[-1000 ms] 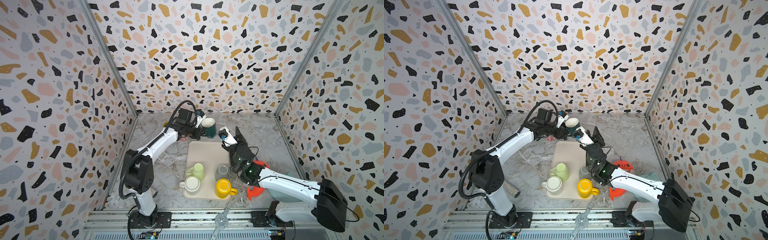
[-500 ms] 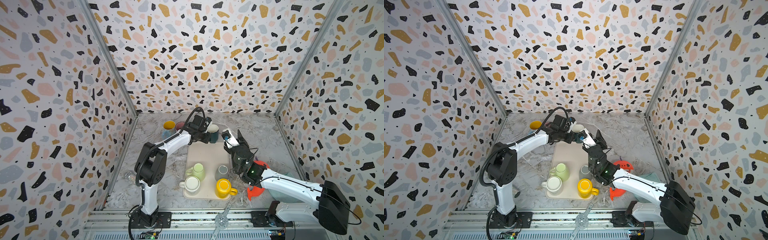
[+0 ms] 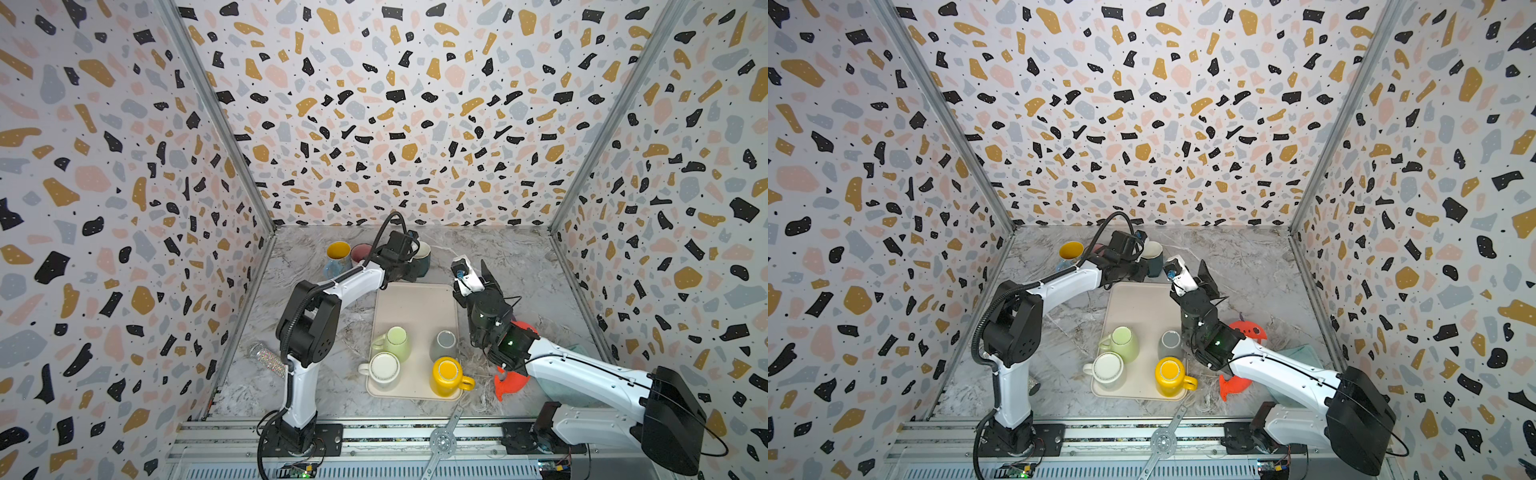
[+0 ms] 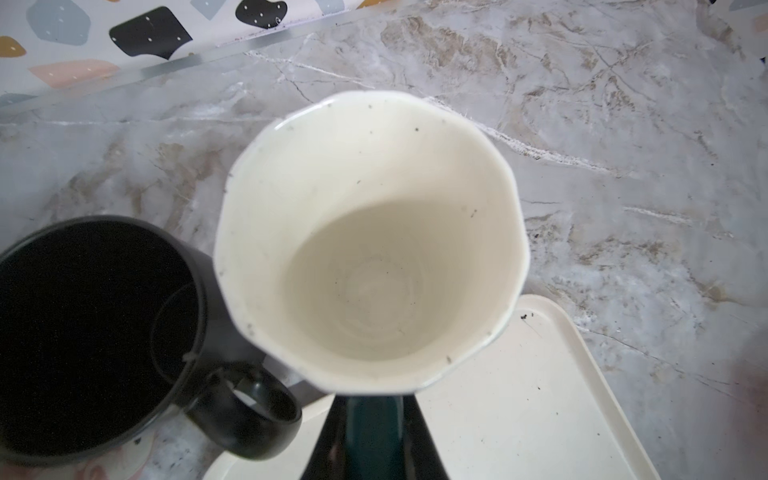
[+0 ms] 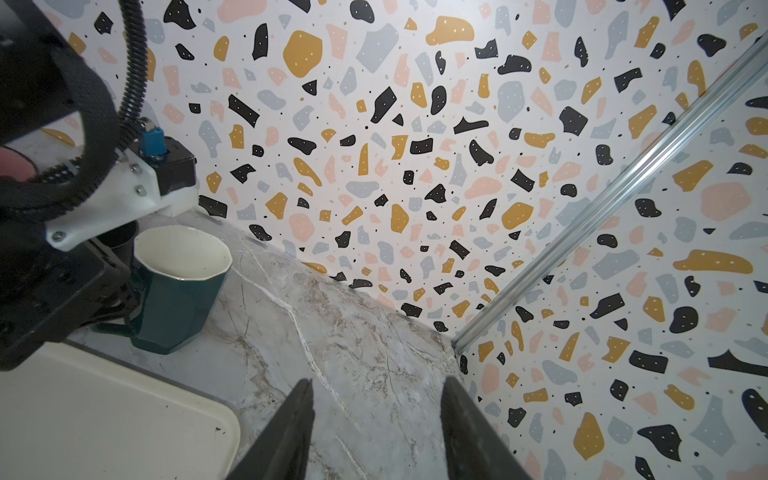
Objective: Turn the mug right side up
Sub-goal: 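Carry the dark green mug with the left gripper beside the black mug, then lower the dark green mug onto the table and open the left gripper, then lower the left gripper to the light green mug while the right gripper moves, then close the left gripper on the upside-down light green mug and lift it, then turn the light green mug mouth-up with the left gripper while the right gripper approaches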
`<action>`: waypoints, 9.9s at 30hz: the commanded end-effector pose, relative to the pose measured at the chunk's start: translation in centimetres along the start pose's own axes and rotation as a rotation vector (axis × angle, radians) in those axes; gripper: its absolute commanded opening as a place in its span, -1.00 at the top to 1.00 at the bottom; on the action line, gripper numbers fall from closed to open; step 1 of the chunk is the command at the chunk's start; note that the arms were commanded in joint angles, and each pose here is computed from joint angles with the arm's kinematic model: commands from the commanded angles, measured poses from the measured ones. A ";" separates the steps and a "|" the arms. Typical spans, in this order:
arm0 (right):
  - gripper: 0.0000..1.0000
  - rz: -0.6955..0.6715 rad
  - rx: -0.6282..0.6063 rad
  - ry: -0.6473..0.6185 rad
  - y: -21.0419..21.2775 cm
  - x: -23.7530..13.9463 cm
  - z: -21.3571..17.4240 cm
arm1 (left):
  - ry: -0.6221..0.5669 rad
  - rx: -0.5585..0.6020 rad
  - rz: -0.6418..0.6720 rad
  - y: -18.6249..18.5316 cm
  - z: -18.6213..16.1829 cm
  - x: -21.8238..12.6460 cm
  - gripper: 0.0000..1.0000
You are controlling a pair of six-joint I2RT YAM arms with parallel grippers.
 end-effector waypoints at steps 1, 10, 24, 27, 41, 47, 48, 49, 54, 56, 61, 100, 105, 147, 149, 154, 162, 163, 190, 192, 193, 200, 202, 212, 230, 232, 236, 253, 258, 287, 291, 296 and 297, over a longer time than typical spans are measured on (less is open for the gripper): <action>-0.03 -0.013 0.045 -0.001 -1.0 -0.3 -0.1 | -0.217 0.021 -0.042 -1.9 5.5 -1.9 1.00; -0.03 -0.005 0.054 0.007 -0.9 0.0 -0.4 | -0.237 0.043 0.030 -1.0 5.8 -1.1 1.00; -0.04 0.004 0.054 0.012 -0.7 0.1 -0.4 | -0.199 0.048 0.078 -0.1 4.9 0.5 1.00; -0.04 0.007 0.055 0.016 -0.6 0.2 -0.5 | -0.185 0.047 0.082 0.0 4.6 0.7 1.00; -0.05 0.011 0.074 0.022 -0.5 0.1 -0.7 | -0.131 0.032 0.075 0.1 3.4 1.2 0.88; -0.05 0.011 0.084 0.021 -0.6 0.1 -0.7 | -0.128 0.021 0.090 0.5 3.2 0.9 0.71; -0.05 0.010 0.085 0.023 -0.6 0.1 -0.7 | -0.127 0.021 0.088 0.4 3.2 0.8 0.69; -0.05 0.010 0.085 0.023 -0.6 0.1 -0.7 | -0.127 0.020 0.088 0.4 3.2 0.8 0.67; -0.05 0.012 0.089 0.023 -0.5 0.1 -0.7 | -0.123 0.016 0.089 0.5 3.0 0.5 0.57; -0.05 0.014 0.090 0.023 -0.5 0.1 -0.7 | -0.123 0.016 0.088 0.5 3.0 0.3 0.50; -0.05 0.016 0.097 0.023 -0.4 0.1 -0.7 | -0.126 0.010 0.084 0.4 3.0 -0.3 0.43; -0.07 0.280 0.239 -0.022 3.7 -0.2 1.7 | -0.039 -1.012 -0.468 4.7 -5.8 -20.6 0.08; -0.09 0.285 0.266 -0.009 3.6 -0.6 0.9 | 0.020 -1.227 -0.436 5.6 -7.9 -19.9 0.08; -0.13 0.297 0.221 0.090 6.5 1.3 0.5 | 0.438 -1.702 -0.127 7.2 -18.8 -15.0 0.16; -0.13 0.299 0.219 0.094 6.6 1.3 0.6 | 0.453 -1.693 -0.118 7.1 -19.1 -15.1 0.16; -0.13 0.305 0.222 0.103 6.8 1.5 0.5 | 0.468 -1.693 -0.106 7.1 -19.6 -15.4 0.16; -0.13 0.308 0.213 0.116 7.2 1.6 0.3 | 0.467 -1.701 -0.127 6.9 -19.2 -14.9 0.16; -0.13 0.307 0.211 0.118 7.2 1.6 0.3 | 0.468 -1.700 -0.131 6.8 -19.1 -14.8 0.16; -0.13 0.304 0.184 0.151 8.2 1.9 -0.5 | 0.416 -1.743 -0.204 6.8 -16.9 -12.9 0.22; -0.13 0.302 0.182 0.153 8.2 2.0 -0.5 | 0.412 -1.740 -0.211 6.8 -16.5 -12.6 0.23; -0.14 0.302 0.181 0.153 8.3 2.0 -0.5 | 0.413 -1.738 -0.210 6.8 -16.4 -12.4 0.24; -0.15 0.302 0.167 0.161 8.4 2.0 -0.8 | 0.417 -1.713 -0.207 6.7 -15.6 -11.5 0.28; -0.15 0.304 0.163 0.164 8.5 2.0 -0.8 | 0.418 -1.710 -0.205 6.7 -15.6 -11.3 0.29; -0.15 0.309 0.151 0.172 8.9 2.3 -1.0 | 0.434 -1.710 -0.197 6.8 -16.0 -10.3 0.35; -0.16 0.302 0.131 0.185 9.2 2.6 -1.2 | 0.484 -1.690 -0.198 6.2 -16.1 -8.4 0.56; -0.16 0.303 0.125 0.190 9.4 2.7 -1.3 | 0.484 -1.692 -0.200 6.2 -15.9 -8.1 0.60; -0.16 0.302 0.107 0.201 9.7 2.8 -1.4 | 0.481 -1.677 -0.216 6.1 -15.2 -7.3 0.69; -0.16 0.291 0.082 0.224 9.7 2.8 -2.0 | 0.301 -1.400 -0.462 4.0 -6.7 -8.2 1.00; -0.16 0.295 0.087 0.229 9.6 2.7 -2.1 | 0.171 -1.217 -0.473 3.7 -4.2 -10.6 1.00; -0.09 0.317 0.084 0.193 8.2 2.8 0.5 | -0.839 -0.076 -0.136 -2.1 1.7 -27.3 1.00; -0.08 0.430 0.190 0.142 6.7 2.7 2.8 | -0.870 0.042 -0.001 -2.6 0.7 -26.3 1.00; -0.10 0.606 0.345 0.074 4.0 2.8 4.8 | -0.923 0.145 0.203 -3.0 -0.7 -25.2 1.00; -0.10 0.643 0.365 0.062 3.5 2.9 5.1 | -0.931 0.161 0.243 -3.0 -1.1 -24.9 1.00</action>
Point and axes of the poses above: each gripper's point midway between its finger pads, its own x axis out along the fingers, its own y axis along the line the jaws close on, z = x × y, the point moved 4 cm from there along -x, back along the fingers, and after that the axes turned 15 degrees about -x, right-handed, at the moved point
